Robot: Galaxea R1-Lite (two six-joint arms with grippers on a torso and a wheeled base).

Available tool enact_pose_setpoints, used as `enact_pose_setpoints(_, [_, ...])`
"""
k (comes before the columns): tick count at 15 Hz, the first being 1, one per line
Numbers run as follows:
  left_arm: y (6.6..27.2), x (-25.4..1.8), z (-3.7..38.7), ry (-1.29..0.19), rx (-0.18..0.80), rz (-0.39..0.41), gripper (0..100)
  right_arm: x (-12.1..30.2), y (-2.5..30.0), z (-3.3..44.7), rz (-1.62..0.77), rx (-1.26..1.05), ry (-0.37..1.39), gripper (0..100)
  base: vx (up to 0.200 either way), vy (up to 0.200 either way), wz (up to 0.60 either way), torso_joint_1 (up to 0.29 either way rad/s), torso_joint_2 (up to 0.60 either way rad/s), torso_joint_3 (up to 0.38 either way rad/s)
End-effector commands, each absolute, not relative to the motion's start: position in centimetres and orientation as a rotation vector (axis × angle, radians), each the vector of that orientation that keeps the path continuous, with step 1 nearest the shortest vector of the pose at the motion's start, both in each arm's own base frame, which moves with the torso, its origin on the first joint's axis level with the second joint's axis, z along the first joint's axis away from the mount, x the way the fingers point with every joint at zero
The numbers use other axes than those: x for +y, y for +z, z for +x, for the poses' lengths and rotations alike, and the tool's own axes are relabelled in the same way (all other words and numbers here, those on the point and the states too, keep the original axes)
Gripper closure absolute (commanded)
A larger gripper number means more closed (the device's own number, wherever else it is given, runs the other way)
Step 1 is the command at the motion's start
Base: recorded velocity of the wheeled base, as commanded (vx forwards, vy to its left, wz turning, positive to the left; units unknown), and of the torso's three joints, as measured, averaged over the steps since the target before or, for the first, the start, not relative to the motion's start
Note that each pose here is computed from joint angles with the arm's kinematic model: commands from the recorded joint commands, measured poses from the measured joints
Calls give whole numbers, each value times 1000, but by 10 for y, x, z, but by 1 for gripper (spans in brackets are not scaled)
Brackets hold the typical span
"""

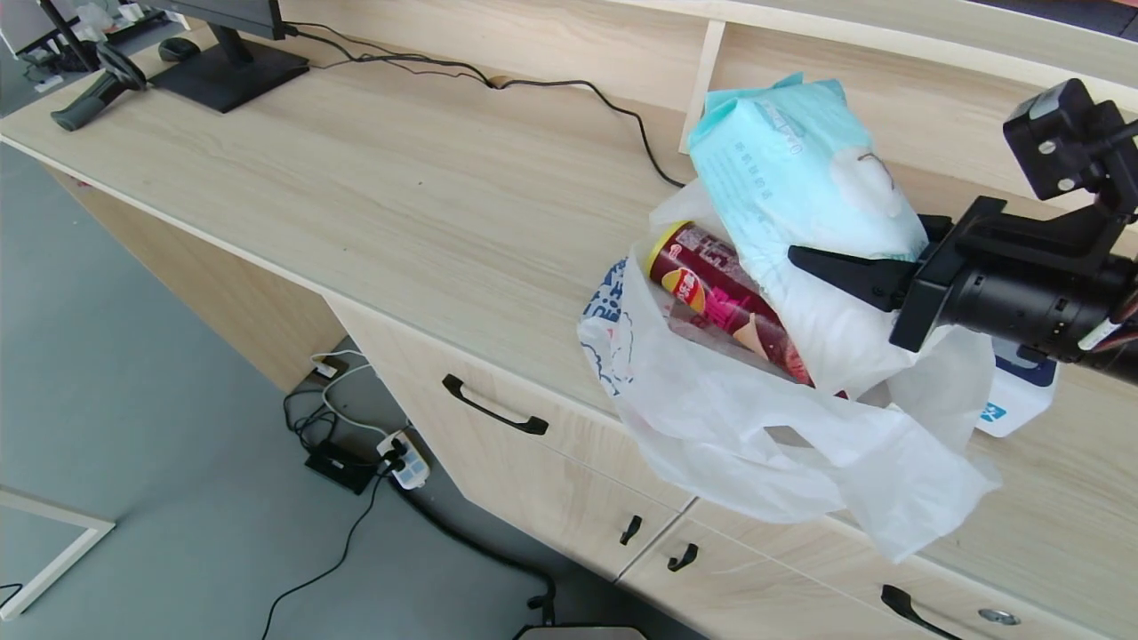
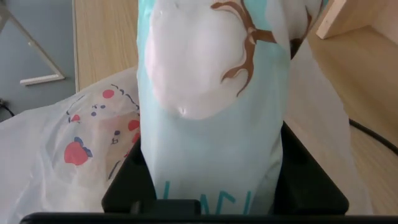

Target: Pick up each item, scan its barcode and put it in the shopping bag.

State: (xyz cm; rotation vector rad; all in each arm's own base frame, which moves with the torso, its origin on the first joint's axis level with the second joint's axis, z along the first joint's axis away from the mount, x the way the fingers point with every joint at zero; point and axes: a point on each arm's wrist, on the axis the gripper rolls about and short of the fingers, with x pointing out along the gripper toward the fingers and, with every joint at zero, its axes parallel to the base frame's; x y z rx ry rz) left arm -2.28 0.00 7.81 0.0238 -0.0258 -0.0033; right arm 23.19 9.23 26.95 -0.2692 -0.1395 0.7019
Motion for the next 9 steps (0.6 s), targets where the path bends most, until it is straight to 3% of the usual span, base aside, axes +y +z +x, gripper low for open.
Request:
enact_pose_setpoints(1, [78, 0, -23, -3, -25, 25, 0, 93, 277, 224, -270, -162, 718, 100, 0, 0, 0, 0, 0, 0])
enact_pose_setpoints(5, [78, 0, -23, -3, -22, 26, 0, 96, 277, 216, -302, -151, 735, 100, 0, 0, 0, 0, 0, 0])
enact_pose_setpoints(9, [78, 0, -23, -3, -22, 25, 0, 97, 254, 219, -384, -63, 694, 100, 0, 0, 0, 0, 0, 0])
